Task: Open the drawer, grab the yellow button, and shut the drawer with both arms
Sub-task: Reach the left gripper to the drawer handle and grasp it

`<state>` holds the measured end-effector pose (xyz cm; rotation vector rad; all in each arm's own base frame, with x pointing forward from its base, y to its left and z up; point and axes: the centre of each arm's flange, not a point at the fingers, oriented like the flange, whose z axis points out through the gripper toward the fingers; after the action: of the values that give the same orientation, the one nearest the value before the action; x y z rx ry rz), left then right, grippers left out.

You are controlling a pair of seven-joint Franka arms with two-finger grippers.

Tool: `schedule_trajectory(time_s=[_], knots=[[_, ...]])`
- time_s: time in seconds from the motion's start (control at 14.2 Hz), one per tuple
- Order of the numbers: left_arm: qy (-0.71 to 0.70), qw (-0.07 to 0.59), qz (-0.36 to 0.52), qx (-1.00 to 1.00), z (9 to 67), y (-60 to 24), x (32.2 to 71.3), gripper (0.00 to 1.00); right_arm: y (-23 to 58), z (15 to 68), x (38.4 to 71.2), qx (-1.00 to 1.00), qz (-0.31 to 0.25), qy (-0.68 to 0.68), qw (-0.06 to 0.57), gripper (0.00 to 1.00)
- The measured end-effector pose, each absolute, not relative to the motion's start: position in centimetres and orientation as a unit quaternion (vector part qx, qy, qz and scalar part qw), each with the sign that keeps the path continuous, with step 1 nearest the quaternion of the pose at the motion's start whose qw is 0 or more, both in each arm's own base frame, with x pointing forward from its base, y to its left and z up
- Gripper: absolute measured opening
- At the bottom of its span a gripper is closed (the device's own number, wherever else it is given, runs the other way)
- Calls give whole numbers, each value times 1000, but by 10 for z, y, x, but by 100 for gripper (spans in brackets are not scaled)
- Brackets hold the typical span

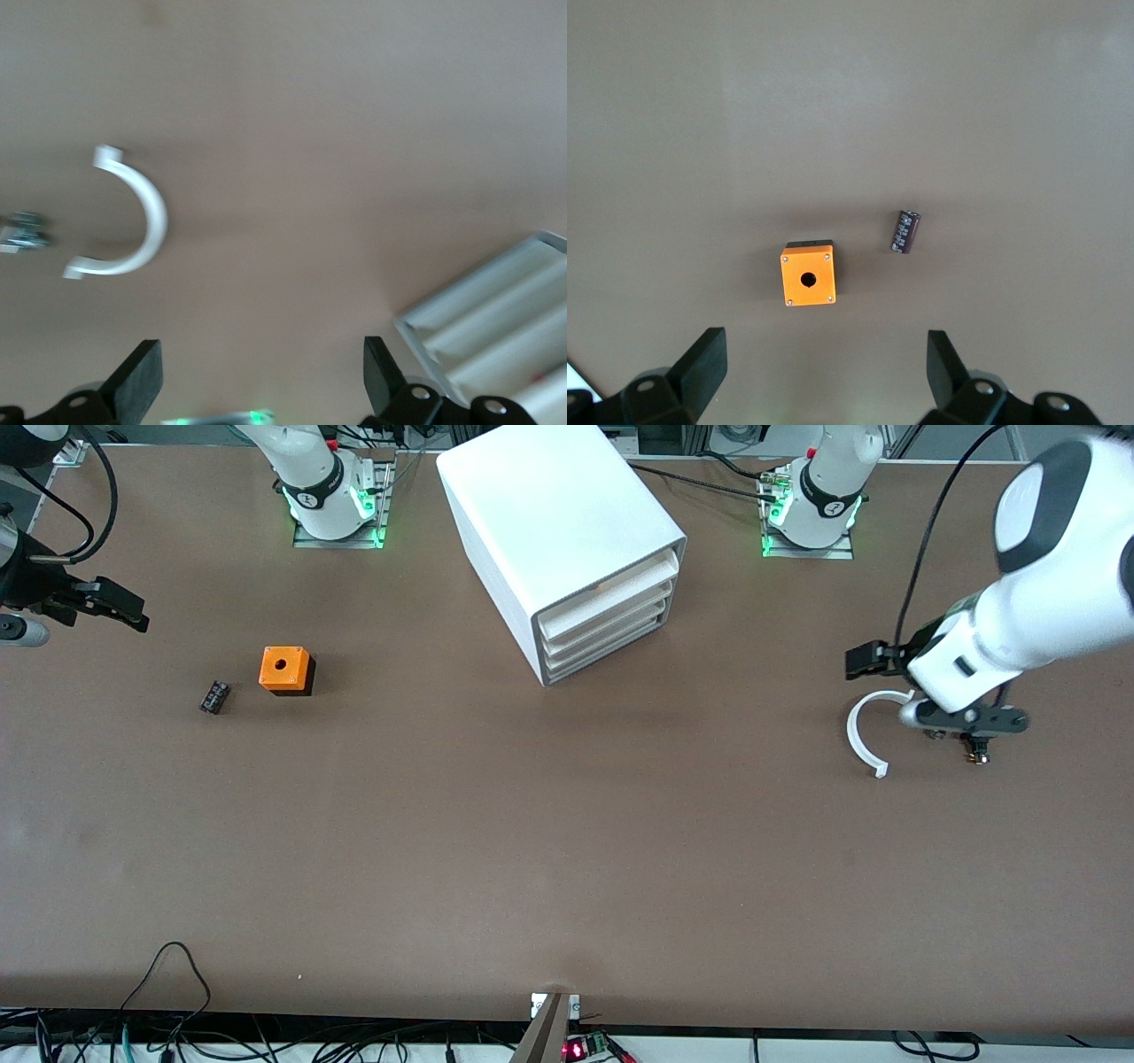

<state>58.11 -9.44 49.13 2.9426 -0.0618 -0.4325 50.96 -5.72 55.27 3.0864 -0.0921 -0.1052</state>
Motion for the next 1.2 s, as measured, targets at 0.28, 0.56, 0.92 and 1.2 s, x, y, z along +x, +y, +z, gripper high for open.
schedule_trajectory(time_s=[0.28, 0.56, 0.92, 1.2], knots=[[-40, 181, -212, 960, 472, -111, 571, 100, -53, 540, 516, 999, -44, -31, 10, 100], [-129, 320, -281, 896, 392, -135, 542, 100, -25, 518, 534, 999, -39, -4, 10, 100], [-137, 428, -337, 828, 316, -179, 505, 100, -7, 502, 552, 999, -29, 12, 12, 100], [-135, 448, -328, 820, 297, -241, 476, 100, 13, 490, 563, 999, -26, 28, 11, 100]])
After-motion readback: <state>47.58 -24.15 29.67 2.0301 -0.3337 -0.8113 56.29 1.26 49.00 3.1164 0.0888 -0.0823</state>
